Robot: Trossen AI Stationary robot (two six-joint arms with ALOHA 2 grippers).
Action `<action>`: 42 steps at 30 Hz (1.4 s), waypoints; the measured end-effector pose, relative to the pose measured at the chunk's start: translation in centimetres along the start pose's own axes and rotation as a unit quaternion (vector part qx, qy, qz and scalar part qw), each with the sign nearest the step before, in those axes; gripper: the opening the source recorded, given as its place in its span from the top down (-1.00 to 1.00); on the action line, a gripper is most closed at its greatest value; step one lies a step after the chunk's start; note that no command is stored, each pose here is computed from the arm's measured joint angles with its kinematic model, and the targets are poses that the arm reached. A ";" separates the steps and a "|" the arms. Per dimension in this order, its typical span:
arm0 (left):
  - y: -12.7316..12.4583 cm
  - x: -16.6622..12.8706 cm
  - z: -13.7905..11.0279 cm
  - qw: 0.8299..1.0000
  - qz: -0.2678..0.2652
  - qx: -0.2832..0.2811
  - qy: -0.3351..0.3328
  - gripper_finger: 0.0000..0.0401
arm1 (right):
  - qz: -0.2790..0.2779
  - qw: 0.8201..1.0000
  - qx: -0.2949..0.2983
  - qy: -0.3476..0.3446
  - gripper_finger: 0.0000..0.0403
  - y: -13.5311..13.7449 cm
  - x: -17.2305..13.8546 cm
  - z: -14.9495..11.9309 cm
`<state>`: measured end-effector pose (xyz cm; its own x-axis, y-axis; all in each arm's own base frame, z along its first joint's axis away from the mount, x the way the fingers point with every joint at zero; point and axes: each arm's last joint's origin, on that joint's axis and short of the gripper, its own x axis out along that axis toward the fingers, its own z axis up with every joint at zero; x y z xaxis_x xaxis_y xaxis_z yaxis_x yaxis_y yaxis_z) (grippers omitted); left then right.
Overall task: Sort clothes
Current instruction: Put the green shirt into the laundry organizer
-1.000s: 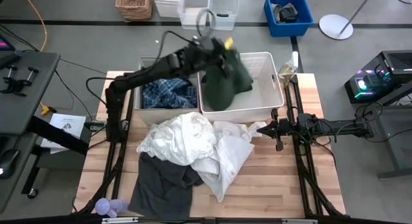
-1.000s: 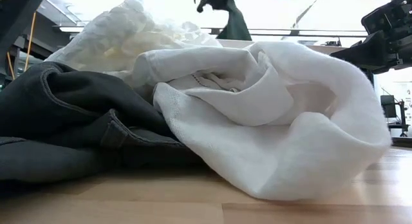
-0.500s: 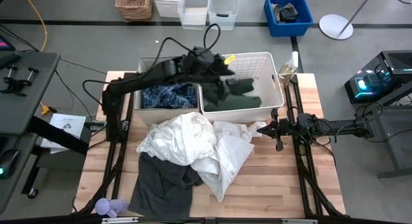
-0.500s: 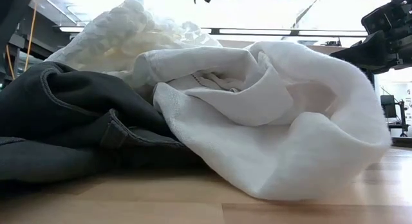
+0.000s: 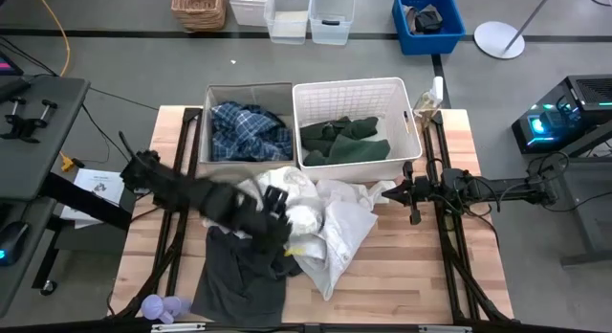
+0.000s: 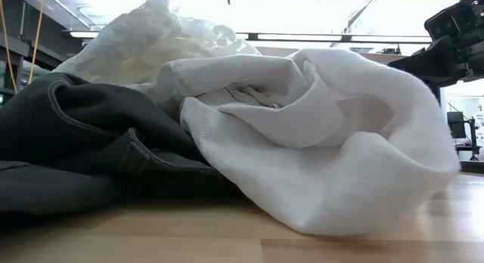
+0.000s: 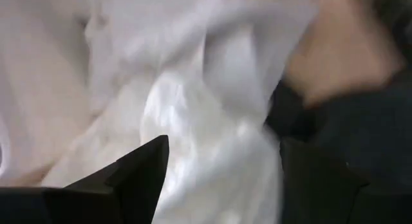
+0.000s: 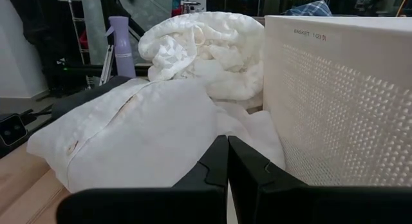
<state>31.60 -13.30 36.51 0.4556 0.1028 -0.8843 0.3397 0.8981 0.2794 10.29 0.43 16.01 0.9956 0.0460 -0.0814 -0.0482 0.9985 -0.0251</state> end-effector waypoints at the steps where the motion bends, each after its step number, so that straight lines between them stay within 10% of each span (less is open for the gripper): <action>1: -0.8 0.5 -0.6 0.999 0.034 0.024 0.023 -0.42 | 0.000 1.000 0.000 0.000 1.00 0.0 0.0 0.0; 5: -0.5 2.7 -2.1 0.987 0.139 0.027 0.076 -0.42 | 0.000 1.000 0.000 0.000 1.00 0.0 0.0 0.0; 16: 1.3 9.0 -5.2 0.988 0.047 -0.036 0.144 -0.33 | 0.000 1.000 0.000 0.000 1.00 0.0 0.0 0.0; 25: 1.7 8.3 -4.2 0.992 0.040 -0.047 0.111 0.89 | 0.000 1.000 0.000 0.000 1.00 0.0 0.0 0.0; 35: 8.7 -2.6 0.3 0.984 0.115 -0.112 -0.074 -0.15 | 0.000 1.000 0.000 0.000 1.00 0.0 0.0 0.0; 42: 19.6 -3.1 1.2 0.922 0.162 -0.213 -0.281 -0.53 | 0.000 1.000 0.000 0.000 1.00 0.0 0.0 0.0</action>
<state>37.83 3.52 45.20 0.8712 0.2650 -0.4133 -0.1881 0.9577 0.2176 10.29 0.43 16.01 0.9956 0.0457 -0.0816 -0.0479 0.9985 -0.0251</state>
